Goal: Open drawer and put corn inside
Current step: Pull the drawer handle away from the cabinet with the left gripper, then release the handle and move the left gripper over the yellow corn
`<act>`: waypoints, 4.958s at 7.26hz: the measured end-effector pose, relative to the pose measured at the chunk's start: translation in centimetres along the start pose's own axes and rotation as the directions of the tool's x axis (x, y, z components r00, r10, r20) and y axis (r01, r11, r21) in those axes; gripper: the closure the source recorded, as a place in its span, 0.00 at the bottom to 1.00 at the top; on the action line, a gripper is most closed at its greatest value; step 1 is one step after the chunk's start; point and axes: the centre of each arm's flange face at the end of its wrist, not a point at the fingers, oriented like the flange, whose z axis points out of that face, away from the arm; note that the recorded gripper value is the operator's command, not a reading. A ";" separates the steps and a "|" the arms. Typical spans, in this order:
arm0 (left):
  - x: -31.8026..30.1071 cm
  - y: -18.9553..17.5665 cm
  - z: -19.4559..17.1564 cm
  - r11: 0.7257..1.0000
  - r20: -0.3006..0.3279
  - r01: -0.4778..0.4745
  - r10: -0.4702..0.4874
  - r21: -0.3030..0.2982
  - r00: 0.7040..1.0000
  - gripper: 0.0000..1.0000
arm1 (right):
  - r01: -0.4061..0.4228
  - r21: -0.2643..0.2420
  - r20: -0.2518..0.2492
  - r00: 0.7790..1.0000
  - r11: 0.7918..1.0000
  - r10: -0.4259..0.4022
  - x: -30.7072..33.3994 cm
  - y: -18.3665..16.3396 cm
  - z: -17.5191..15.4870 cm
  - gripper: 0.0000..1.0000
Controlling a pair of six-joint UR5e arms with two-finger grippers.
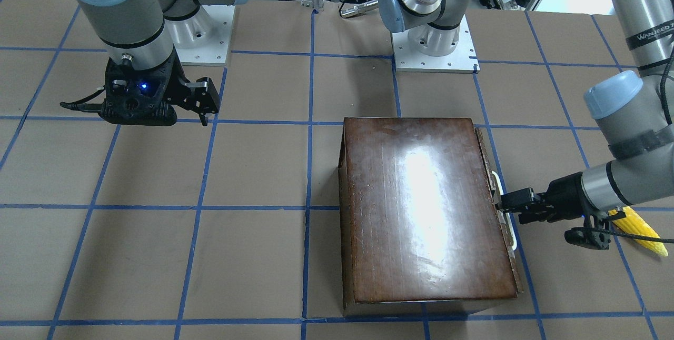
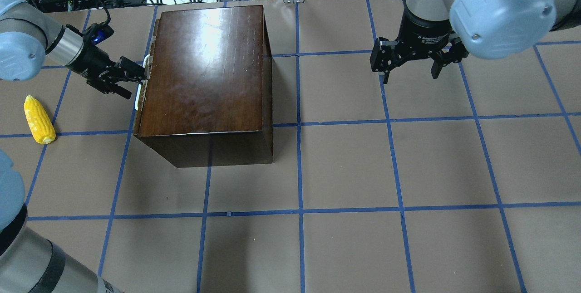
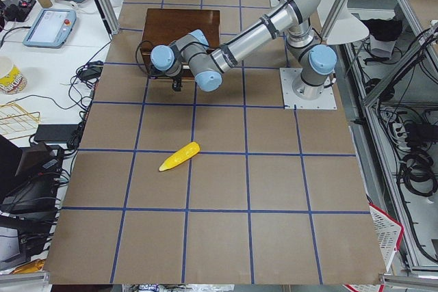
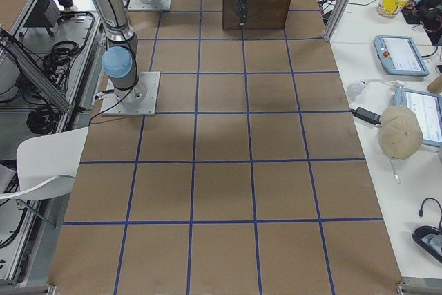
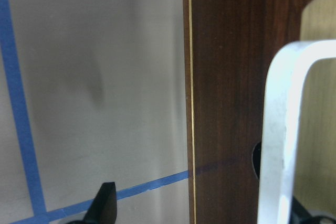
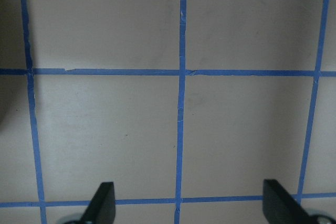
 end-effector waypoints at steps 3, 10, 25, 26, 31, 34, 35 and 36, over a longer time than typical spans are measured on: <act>-1.1 0.3 -0.5 1.000 0.011 -0.008 0.008 0.001 1.000 0.00 | 0.000 0.000 0.000 1.000 1.000 0.000 0.0 0.0 0.0 0.00; -3.3 0.4 -2.9 0.999 0.050 -0.033 0.032 0.012 0.998 0.00 | 0.000 0.000 0.000 1.000 1.000 0.000 0.0 0.0 0.0 0.00; -4.8 -0.4 -5.0 0.990 0.141 -0.142 0.143 -0.013 0.980 0.00 | 0.000 -0.001 0.000 1.000 1.000 0.000 0.0 0.0 0.0 0.00; -5.4 -0.5 -5.4 0.990 0.155 -0.142 0.143 -0.018 0.977 0.00 | 0.000 0.000 0.000 1.000 1.000 0.000 0.0 0.0 0.0 0.00; -8.1 -0.5 -7.1 0.987 0.179 -0.157 0.157 -0.015 0.971 0.00 | 0.000 -0.001 0.000 1.000 1.000 0.000 0.0 0.0 0.0 0.00; -7.4 0.0 -8.9 0.995 0.182 -0.099 0.099 -0.005 0.978 0.00 | 0.000 0.000 0.000 1.000 1.000 0.000 0.0 0.0 0.0 0.00; -7.3 0.5 -10.7 0.999 0.185 -0.032 0.029 0.013 0.982 0.00 | 0.000 0.000 0.000 1.000 1.000 0.000 0.0 0.0 0.0 0.00; -8.1 0.9 -13.0 0.999 0.195 0.024 -0.032 0.045 0.980 0.00 | 0.000 -0.001 0.000 1.000 1.000 0.000 0.0 0.0 0.0 0.00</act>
